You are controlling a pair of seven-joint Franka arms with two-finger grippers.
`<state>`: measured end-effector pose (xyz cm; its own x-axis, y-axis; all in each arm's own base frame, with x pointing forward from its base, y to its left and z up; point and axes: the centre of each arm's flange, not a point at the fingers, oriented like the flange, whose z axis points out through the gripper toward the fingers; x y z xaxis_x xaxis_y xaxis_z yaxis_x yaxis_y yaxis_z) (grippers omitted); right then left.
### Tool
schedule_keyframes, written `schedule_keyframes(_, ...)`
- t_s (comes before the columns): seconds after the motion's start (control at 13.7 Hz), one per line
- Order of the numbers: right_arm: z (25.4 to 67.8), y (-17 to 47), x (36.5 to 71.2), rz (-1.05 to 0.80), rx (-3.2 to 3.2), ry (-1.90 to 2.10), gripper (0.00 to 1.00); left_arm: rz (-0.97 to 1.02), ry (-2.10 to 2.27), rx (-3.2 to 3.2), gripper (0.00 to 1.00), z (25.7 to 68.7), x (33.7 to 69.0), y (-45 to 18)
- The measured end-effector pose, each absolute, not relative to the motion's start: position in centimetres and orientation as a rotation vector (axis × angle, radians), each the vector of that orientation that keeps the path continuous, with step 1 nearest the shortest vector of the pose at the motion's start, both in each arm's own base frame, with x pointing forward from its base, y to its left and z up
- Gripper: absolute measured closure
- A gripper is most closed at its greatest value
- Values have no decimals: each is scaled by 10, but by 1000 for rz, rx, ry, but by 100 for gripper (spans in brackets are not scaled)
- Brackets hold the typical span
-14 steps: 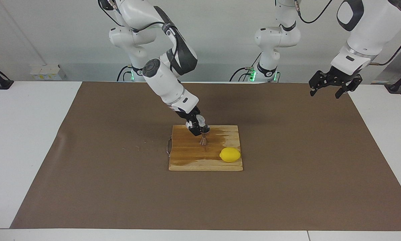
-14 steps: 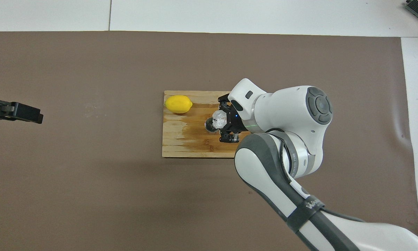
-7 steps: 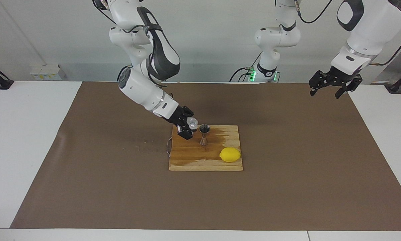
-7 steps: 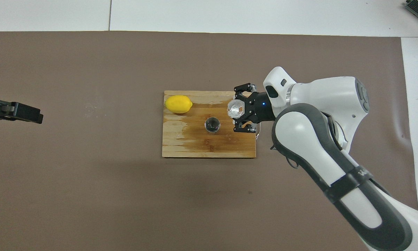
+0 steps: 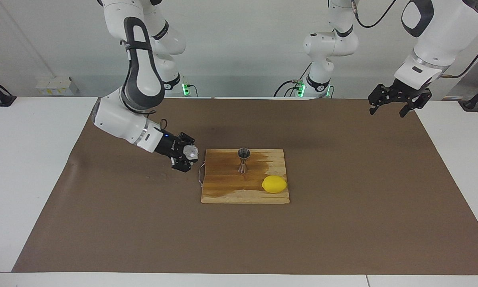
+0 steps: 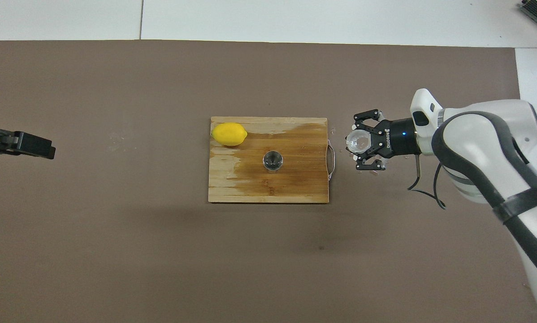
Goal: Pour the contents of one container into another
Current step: 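Turn the white cup upright and carry it back beside the board, then lower the white cup onto the table and open the right gripper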
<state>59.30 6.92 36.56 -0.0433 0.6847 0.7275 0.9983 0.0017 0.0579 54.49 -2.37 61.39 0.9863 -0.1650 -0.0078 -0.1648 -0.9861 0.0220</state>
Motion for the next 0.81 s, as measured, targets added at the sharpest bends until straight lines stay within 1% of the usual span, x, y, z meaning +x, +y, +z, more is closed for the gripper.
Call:
schedule_keyframes(0.07, 353, 50, 592, -815, -1712, -1783, 77, -15, -258, 3110, 0, 614, 545, -24)
schedule_keyframes(0.44, 256, -34, 582, -853, -1632, -1748, 77, -15, -258, 3110, 0, 614, 545, -24)
schedule_keyframes(0.59, 241, -47, 579, -864, -1635, -1723, 77, -15, -258, 3110, 0, 614, 545, -24)
schedule_keyframes(0.73, 241, -47, 580, -871, -1630, -1729, 77, -15, -258, 3110, 0, 614, 545, -24)
schedule_keyframes(0.81, 242, -46, 581, -873, -1628, -1731, 66, -15, -258, 3110, 0, 614, 545, -24)
